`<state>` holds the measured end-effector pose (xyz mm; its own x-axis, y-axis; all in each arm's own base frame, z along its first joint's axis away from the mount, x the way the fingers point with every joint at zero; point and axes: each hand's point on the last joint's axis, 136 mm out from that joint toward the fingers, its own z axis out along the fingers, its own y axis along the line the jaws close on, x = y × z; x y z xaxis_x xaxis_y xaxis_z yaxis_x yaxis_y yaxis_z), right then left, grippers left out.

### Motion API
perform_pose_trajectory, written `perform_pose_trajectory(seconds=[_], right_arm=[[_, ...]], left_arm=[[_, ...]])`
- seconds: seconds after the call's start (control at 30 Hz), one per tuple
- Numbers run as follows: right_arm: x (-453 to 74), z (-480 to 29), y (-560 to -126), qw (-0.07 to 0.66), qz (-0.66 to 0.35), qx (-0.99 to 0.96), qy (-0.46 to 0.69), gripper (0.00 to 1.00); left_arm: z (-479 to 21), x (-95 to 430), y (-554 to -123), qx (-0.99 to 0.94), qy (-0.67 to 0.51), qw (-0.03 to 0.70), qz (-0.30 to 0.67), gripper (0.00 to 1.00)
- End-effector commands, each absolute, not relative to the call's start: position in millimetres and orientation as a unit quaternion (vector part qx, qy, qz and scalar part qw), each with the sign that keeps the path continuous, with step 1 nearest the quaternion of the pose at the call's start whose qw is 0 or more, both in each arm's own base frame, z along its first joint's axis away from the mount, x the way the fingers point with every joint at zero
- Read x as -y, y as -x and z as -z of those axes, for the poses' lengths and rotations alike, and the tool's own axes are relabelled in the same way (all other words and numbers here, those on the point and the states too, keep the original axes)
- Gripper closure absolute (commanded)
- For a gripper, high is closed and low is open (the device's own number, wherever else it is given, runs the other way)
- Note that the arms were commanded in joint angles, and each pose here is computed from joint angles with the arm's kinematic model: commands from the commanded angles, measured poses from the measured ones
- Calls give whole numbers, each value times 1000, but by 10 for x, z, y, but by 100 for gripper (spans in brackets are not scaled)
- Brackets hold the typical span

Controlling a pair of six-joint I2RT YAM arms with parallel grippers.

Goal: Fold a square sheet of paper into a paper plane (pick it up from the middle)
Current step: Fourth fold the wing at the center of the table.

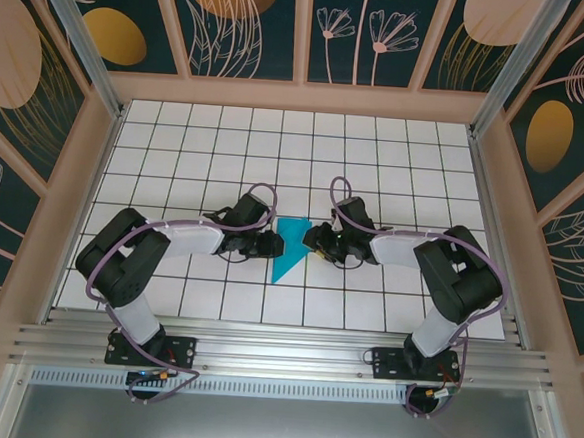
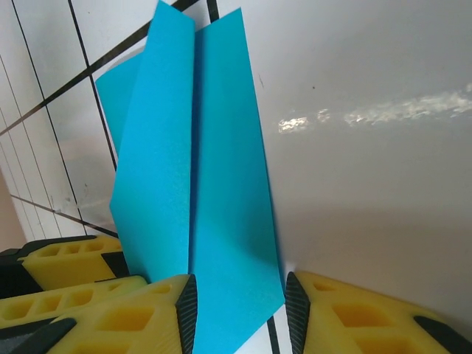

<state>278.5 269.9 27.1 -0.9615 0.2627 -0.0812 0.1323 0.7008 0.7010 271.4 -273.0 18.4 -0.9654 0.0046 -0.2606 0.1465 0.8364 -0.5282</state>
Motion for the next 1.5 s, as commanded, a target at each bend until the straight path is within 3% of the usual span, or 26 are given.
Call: perform_pose_trajectory(seconds=[0.0, 0.43, 0.77, 1.07, 1.47], right_arm=[[-2771, -199, -2736, 76, -375, -918, -109, 61], [-2931, -413, -2817, 93, -420, -897, -99, 61], [-2850, -344, -2828, 100, -398, -906, -103, 58], [-2757, -292, -2798, 92, -397, -905, -123, 56], [-2775, -361, -2790, 94, -419, -894, -127, 56]], left_arm=[[-77, 2717, -2659, -954, -46, 106, 276, 66], [-33, 2717, -2658, -955, -42, 101, 275, 68], [-109, 2720, -2684, -951, -22, 115, 286, 72], [-338, 2823, -2721, -936, -11, 130, 328, 70], [-276, 2851, -2692, -932, 6, 116, 342, 68]])
